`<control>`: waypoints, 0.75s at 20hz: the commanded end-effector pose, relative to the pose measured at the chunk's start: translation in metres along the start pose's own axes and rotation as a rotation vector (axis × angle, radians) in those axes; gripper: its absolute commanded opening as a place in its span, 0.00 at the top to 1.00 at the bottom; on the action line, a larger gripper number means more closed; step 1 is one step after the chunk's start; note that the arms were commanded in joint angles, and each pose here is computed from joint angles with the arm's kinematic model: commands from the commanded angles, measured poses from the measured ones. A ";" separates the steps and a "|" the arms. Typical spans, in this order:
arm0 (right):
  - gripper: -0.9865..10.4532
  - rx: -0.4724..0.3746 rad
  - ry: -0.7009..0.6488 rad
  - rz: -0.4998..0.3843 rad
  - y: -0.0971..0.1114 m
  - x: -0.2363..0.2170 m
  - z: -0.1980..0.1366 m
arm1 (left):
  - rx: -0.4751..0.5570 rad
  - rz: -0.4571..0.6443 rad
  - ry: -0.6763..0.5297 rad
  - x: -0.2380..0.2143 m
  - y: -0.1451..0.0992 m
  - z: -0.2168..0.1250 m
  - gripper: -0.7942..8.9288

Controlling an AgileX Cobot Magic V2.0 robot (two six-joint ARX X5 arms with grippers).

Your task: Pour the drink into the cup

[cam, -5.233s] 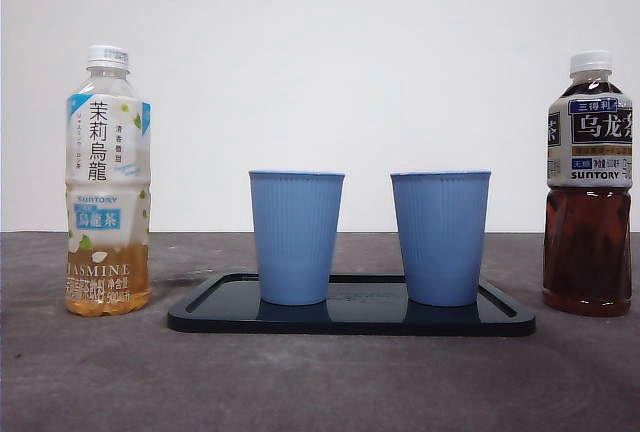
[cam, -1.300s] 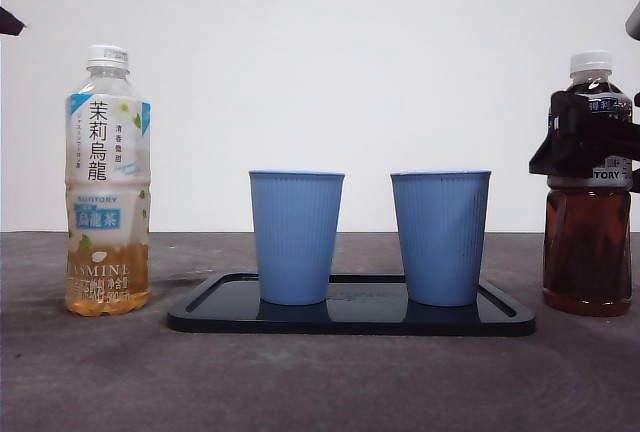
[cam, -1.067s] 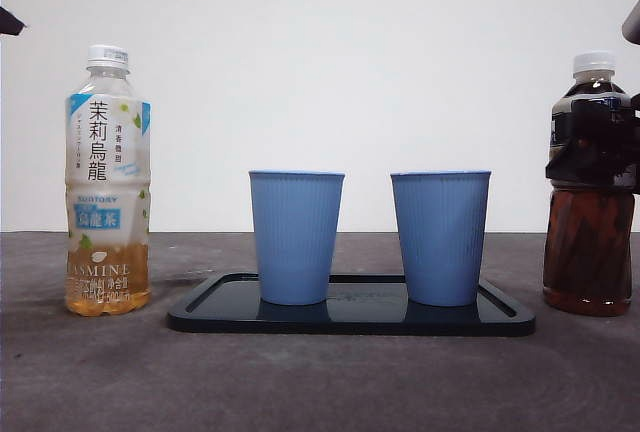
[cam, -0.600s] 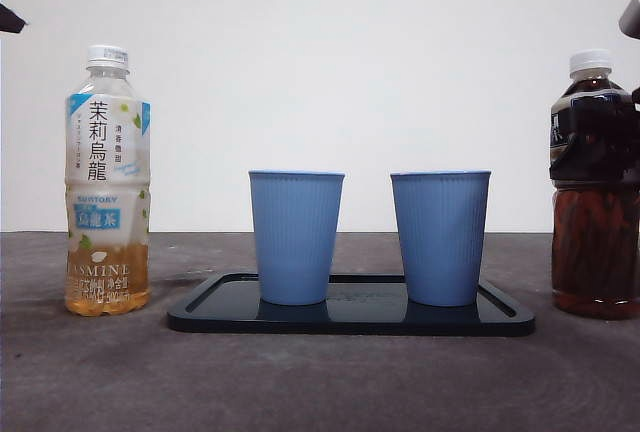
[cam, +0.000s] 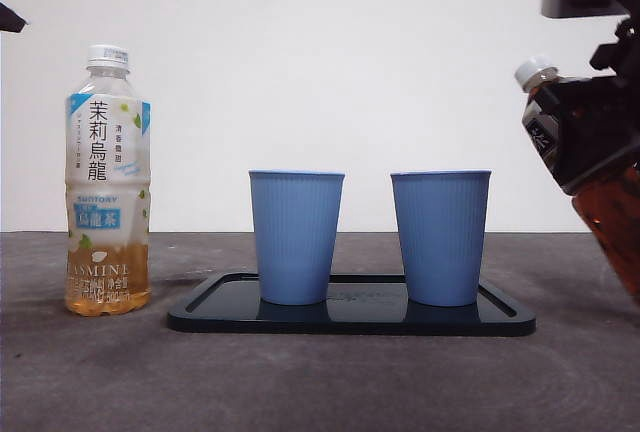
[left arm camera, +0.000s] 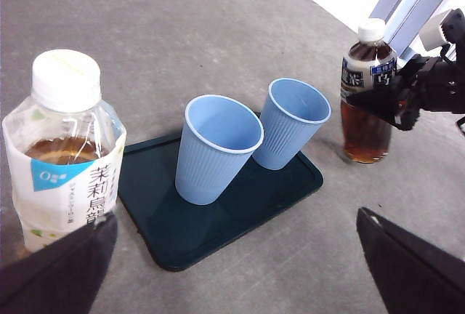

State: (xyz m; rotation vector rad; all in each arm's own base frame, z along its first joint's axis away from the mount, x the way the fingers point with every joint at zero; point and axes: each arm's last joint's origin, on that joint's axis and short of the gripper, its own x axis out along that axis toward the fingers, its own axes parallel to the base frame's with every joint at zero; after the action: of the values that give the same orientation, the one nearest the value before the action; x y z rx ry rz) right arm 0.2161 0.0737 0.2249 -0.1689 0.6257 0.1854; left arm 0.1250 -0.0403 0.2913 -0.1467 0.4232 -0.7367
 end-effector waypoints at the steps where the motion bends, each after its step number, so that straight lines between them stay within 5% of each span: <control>1: 0.78 -0.125 -0.020 -0.030 0.007 -0.015 0.025 | 0.020 -0.007 -0.019 -0.001 -0.002 0.006 0.38; 15: 0.78 -0.614 0.226 -0.212 0.046 -0.015 0.054 | 0.019 -0.008 -0.019 -0.001 -0.002 0.006 0.38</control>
State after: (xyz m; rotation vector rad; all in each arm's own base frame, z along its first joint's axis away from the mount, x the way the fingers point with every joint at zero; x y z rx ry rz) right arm 0.2202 0.1233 0.2586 -0.8377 0.8189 0.1663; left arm 0.1250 -0.0403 0.2913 -0.1467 0.4232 -0.7367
